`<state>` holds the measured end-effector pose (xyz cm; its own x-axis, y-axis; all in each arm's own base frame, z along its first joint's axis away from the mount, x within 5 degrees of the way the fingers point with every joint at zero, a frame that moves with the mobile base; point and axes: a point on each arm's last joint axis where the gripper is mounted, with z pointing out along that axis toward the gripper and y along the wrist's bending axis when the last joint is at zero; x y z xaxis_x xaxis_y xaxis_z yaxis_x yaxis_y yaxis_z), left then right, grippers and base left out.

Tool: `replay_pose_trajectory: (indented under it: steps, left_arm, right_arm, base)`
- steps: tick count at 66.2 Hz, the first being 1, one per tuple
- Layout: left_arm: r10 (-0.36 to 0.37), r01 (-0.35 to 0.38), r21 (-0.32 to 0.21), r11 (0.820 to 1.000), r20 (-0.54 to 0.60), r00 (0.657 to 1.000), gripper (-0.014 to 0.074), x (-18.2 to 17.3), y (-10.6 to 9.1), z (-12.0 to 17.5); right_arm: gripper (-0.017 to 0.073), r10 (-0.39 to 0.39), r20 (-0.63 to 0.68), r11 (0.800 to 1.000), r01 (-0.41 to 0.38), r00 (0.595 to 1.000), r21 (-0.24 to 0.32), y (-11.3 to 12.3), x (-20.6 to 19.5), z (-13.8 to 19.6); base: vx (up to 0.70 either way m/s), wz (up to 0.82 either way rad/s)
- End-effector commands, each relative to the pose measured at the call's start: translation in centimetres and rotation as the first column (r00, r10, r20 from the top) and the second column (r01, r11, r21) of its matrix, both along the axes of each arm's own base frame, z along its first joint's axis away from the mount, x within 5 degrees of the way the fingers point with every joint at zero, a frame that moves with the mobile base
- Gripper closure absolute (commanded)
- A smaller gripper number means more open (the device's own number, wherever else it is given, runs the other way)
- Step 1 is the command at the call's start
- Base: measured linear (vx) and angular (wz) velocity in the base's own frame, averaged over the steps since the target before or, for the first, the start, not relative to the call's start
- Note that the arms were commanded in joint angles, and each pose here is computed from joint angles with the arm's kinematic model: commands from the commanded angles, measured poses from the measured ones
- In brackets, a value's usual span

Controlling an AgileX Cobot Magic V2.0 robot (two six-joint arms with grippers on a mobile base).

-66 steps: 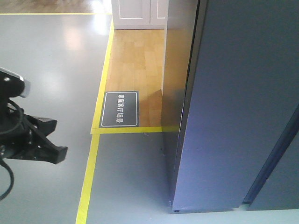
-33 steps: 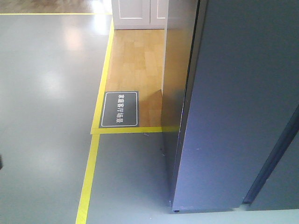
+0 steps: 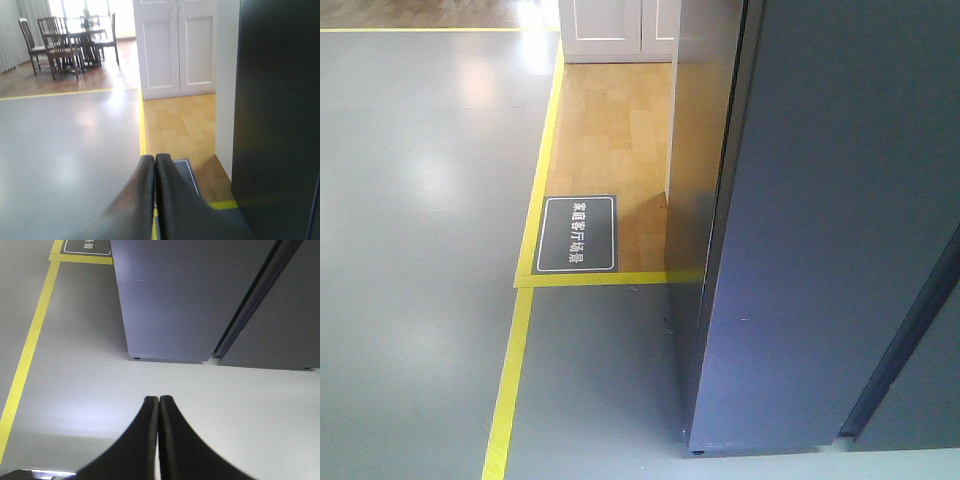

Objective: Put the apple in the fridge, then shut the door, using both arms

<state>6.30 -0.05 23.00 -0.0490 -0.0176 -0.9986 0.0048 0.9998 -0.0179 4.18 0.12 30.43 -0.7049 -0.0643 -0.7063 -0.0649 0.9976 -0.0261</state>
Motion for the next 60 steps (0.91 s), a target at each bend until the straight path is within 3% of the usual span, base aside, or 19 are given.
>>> replay_pose_trajectory:
  steps: [1, 15, 60]
  left_arm:
    - [0.008, -0.007, -0.013, 1.0, 0.147, 0.989, 0.06, -0.5, 0.1, 0.4]
    - [0.013, 0.001, -0.071, 0.998, 0.192, 0.981, 0.06, -0.9, 0.1, -1.5]
    - [0.01, 0.004, -0.073, 0.997, 0.191, 0.981, 0.06, -0.9, 0.1, -1.5]
  right_arm:
    - [0.0562, 0.003, 0.062, 1.0, -0.003, 0.998, -0.004, 0.0, 0.4, 0.9]
    - [0.0562, 0.003, 0.062, 1.0, -0.003, 0.998, -0.004, 0.0, 0.4, 0.9]
    - [0.0562, 0.003, 0.062, 1.0, -0.002, 0.998, -0.005, 0.0, 0.4, 0.9]
  base:
    - [0.0, 0.0]
    - [0.0, 0.0]
    - [0.0, 0.0]
